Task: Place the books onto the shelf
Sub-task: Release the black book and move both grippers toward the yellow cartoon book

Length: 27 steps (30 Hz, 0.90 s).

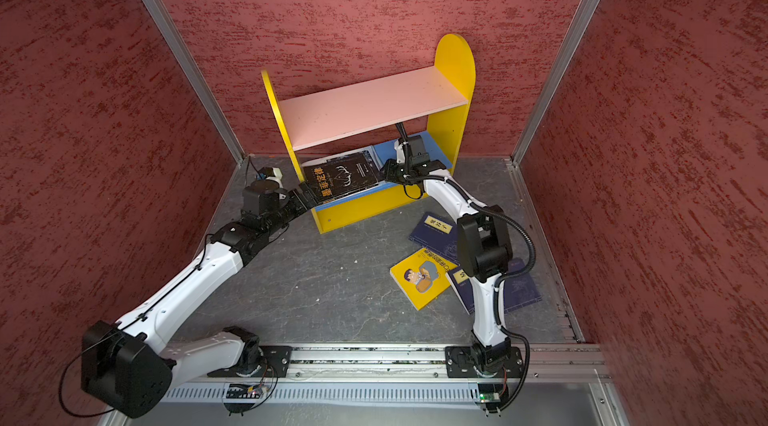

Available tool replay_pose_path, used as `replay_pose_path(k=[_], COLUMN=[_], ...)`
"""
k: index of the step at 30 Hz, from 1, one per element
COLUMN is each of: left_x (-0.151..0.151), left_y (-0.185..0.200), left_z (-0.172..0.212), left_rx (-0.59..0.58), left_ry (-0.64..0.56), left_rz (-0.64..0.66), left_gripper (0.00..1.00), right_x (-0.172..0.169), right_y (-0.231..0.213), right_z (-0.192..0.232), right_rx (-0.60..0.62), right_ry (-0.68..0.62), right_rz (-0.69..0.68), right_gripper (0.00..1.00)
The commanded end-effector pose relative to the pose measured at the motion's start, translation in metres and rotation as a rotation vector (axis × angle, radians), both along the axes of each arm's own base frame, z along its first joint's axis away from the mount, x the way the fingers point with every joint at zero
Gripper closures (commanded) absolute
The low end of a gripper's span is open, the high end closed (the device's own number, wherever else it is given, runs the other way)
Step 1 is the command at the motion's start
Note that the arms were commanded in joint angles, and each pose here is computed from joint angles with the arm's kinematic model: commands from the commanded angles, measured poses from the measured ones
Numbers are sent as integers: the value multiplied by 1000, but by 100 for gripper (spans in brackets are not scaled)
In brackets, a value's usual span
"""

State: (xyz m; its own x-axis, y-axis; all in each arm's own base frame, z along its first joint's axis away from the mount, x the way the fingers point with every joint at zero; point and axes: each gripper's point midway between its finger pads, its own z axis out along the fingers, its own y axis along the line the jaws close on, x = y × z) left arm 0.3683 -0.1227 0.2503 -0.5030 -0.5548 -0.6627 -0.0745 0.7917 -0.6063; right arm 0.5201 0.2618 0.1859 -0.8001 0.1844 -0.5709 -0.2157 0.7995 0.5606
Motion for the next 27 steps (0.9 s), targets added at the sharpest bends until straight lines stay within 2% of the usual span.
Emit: replay_pose_path(k=[1, 8, 13, 17, 20, 24, 27], left_x=[-8, -44, -80, -103, -111, -111, -108], left_y=[-8, -49, -89, -125, -150, -176, -187], left_z=[3, -18, -34, -40, -50, -65, -77], left_rx=[35, 149, 257, 349, 369, 410, 410], left_ry=[-8, 68, 105, 121, 141, 160, 184], left_rz=[-66, -269, -433, -581, -686, -766, -789], left_gripper=[1, 1, 1, 0, 0, 1, 1], right_x=[-10, -47, -95, -129, -152, -181, -201], right_y=[-3, -62, -125, -167, -189, -194, -178], right_z=[45, 63, 38, 19, 2, -20, -40], right_rx=[-7, -73, -89, -92, -89, -60, 26], right_ry=[-98, -152, -87, -12, 64, 177, 266], right_rz=[-26, -265, -490, -615, -682, -710, -657], right_gripper=[54, 38, 22, 17, 16, 16, 18])
